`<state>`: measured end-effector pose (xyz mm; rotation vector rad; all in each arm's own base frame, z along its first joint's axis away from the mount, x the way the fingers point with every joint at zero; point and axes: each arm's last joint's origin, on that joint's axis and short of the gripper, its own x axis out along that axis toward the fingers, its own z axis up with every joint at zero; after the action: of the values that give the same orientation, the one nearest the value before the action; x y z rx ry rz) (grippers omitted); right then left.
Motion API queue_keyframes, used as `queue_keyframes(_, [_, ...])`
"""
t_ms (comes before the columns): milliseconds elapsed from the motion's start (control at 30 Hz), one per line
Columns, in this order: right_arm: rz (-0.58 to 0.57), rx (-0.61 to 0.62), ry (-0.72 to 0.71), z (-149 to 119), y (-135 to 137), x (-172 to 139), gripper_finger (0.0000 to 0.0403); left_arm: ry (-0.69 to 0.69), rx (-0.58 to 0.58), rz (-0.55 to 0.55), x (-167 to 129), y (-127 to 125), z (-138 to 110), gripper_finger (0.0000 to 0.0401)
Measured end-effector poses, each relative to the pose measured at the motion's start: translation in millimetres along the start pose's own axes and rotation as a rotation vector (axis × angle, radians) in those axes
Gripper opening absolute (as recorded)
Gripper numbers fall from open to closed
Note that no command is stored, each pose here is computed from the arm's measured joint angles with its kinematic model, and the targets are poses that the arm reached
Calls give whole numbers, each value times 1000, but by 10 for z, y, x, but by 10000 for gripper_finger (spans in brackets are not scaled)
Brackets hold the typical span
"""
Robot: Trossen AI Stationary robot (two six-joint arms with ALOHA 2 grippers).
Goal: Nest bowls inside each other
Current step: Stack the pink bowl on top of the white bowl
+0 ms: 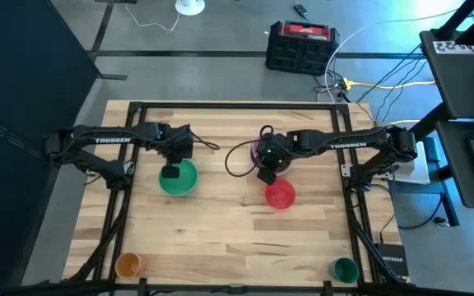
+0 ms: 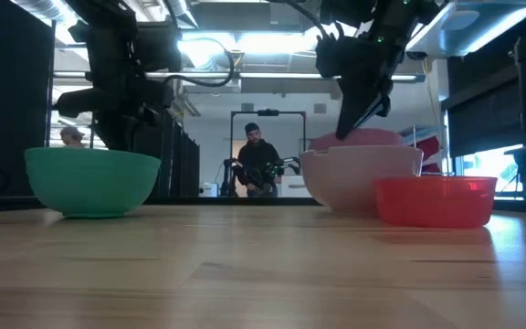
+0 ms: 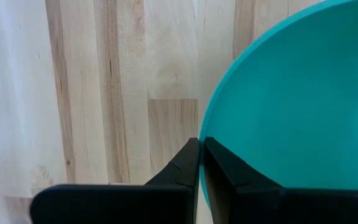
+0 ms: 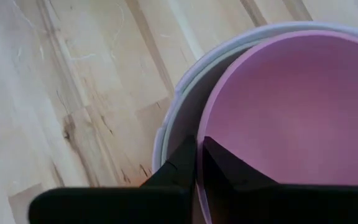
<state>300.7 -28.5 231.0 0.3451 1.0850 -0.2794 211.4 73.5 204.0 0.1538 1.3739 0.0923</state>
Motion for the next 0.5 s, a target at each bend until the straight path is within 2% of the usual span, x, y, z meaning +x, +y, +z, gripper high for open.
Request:
queue_keyframes(333, [17,7,1,15,-28,0,3,-1,0,0,0,0,1,0])
queue_keyframes(500, [20,6,3,12,-25,1,47,-1,-1,0,0,0,1,0])
